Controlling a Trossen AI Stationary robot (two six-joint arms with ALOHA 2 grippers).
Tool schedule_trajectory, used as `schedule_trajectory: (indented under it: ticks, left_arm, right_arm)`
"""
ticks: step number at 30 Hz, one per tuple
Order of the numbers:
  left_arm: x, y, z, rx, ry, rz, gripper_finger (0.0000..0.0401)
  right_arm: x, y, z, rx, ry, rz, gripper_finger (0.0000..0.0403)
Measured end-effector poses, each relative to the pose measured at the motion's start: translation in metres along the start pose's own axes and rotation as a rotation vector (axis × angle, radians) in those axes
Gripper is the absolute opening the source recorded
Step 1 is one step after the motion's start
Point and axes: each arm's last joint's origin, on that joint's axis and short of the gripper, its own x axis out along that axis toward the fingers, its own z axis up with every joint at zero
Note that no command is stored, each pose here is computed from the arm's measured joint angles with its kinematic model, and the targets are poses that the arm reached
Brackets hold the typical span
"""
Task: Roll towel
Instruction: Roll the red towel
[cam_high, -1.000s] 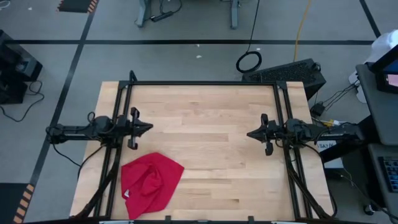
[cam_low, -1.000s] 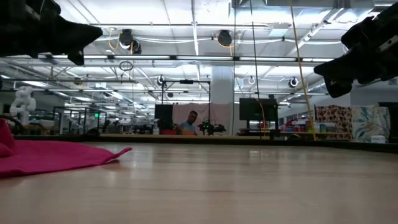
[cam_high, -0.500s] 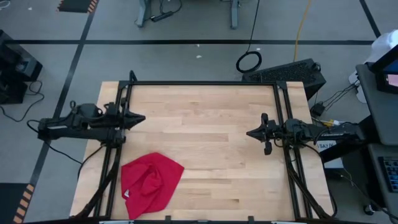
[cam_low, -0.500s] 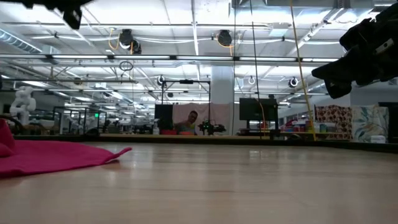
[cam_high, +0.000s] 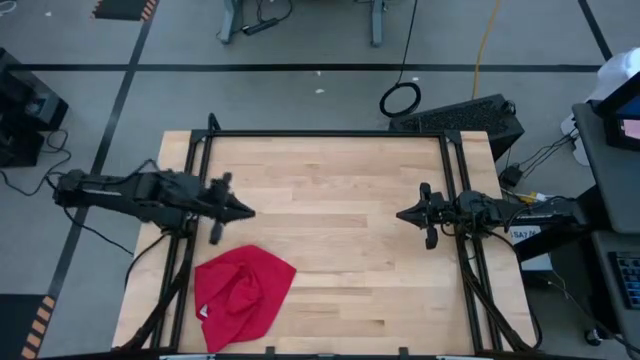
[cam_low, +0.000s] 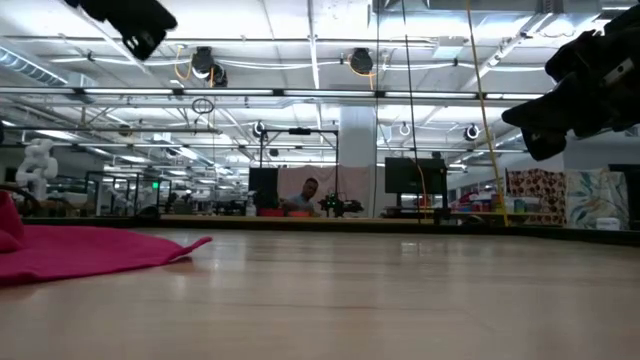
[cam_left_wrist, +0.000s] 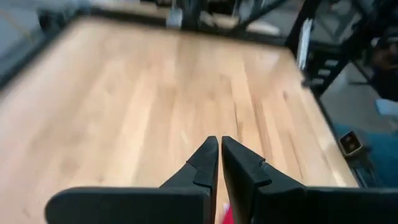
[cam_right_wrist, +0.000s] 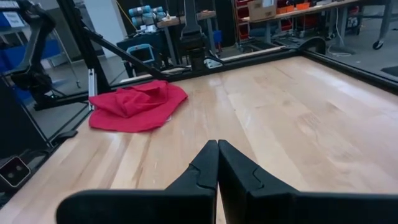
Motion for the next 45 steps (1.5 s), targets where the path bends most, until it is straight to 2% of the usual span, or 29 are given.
schedule_trajectory:
  ticks: [5, 8, 16, 19, 23, 26, 30, 34, 39, 45]
  left_arm:
    - [0.031, -0.01, -0.011, 0.013, 0.175, -0.025, 0.0029]
    - [0.052, -0.018, -0.022, 0.04, 0.298, -0.035, 0.0047]
    - [0.109, -0.03, -0.054, 0.112, 0.504, 0.09, 0.0165]
    - [0.127, -0.034, -0.068, 0.135, 0.568, 0.096, 0.0207]
    - [0.144, -0.039, -0.085, 0.158, 0.643, 0.08, 0.0243]
    - [0.151, -0.042, -0.093, 0.172, 0.674, 0.078, 0.0254]
    - [0.156, -0.044, -0.1, 0.189, 0.697, 0.072, 0.0251]
    - [0.158, -0.046, -0.106, 0.218, 0.723, 0.065, 0.0224]
    - [0.162, -0.045, -0.11, 0.228, 0.745, 0.07, 0.016]
    - [0.163, -0.046, -0.111, 0.232, 0.749, 0.068, 0.0069]
  right_arm:
    - [0.0, 0.0, 0.0, -0.062, -0.002, -0.007, 0.0]
    - [0.0, -0.001, 0.001, -0.073, -0.012, -0.028, 0.0]
    - [0.0, -0.001, 0.001, -0.042, -0.016, -0.03, 0.0]
    - [0.0, -0.001, 0.001, -0.021, -0.016, -0.029, 0.0]
    - [0.0, -0.001, 0.001, 0.05, -0.018, -0.027, 0.0]
    - [0.0, -0.001, 0.001, 0.089, -0.018, -0.026, 0.0]
    - [0.0, 0.0, 0.003, 0.138, -0.044, -0.017, 0.0]
    - [-0.001, 0.004, 0.012, 0.168, -0.123, 0.049, 0.0]
    - [-0.001, 0.012, 0.018, 0.109, -0.185, 0.13, 0.0]
    - [0.003, 0.025, 0.018, 0.125, -0.176, 0.222, 0.0]
